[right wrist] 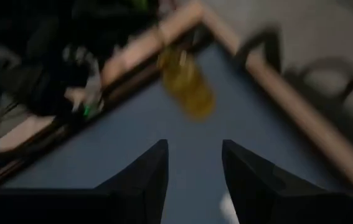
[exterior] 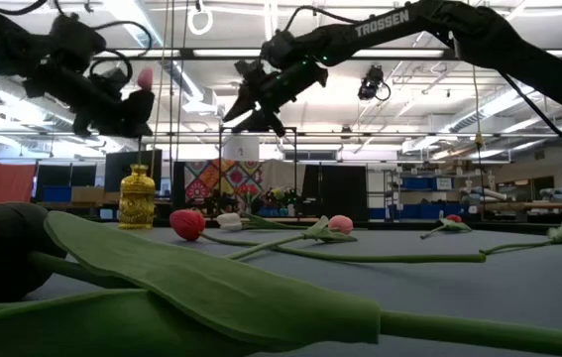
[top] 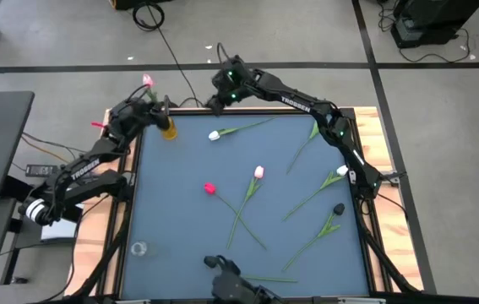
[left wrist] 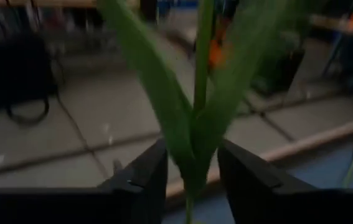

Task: Sort flowers into vase by color
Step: Put the left pink flower into the yellow vase, then put the pink flower into the yellow vase

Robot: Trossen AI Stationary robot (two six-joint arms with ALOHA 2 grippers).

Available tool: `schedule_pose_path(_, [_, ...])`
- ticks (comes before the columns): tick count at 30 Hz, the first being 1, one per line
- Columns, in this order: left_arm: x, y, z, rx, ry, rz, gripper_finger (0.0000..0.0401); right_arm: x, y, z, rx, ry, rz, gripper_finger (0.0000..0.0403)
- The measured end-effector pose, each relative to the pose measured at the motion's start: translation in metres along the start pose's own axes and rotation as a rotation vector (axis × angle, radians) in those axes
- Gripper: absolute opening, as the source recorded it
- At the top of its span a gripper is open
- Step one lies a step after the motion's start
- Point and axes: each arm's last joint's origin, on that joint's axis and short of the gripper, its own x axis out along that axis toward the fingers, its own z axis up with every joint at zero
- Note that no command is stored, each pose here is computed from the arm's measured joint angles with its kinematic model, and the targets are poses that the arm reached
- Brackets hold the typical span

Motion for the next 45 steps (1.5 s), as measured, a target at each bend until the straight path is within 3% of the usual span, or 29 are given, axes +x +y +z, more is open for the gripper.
schedule_pose_path(5, [-0.004, -0.004, 0.012, 0.006, 0.164, -0.001, 0.0192, -0.006, 0.003, -0.021, 0.077, 0.212, -0.028, 0.0158])
schedule_pose_path(13, [-0.020, -0.011, 0.024, 0.132, 0.490, -0.020, 0.0201, -0.013, 0.009, -0.061, -0.147, 0.588, -0.201, 0.0158])
schedule_pose_path(18, [-0.029, -0.009, 0.009, 0.140, 0.665, 0.020, 0.0201, -0.008, 0.007, -0.073, -0.072, 0.649, -0.198, 0.0158])
schedule_pose_path(25, [-0.034, -0.024, 0.005, 0.086, 0.687, -0.047, 0.0201, 0.000, 0.012, -0.100, -0.005, 0.769, -0.206, 0.0158])
schedule_pose_path(35, [-0.042, -0.049, 0.000, 0.092, 0.704, -0.169, 0.0201, -0.019, 0.043, -0.131, 0.003, 0.712, -0.187, 0.0157])
schedule_pose_path(45, [-0.051, -0.067, -0.002, 0.027, 0.719, -0.234, 0.0201, -0.045, 0.062, -0.184, 0.310, 0.479, -0.209, 0.0157])
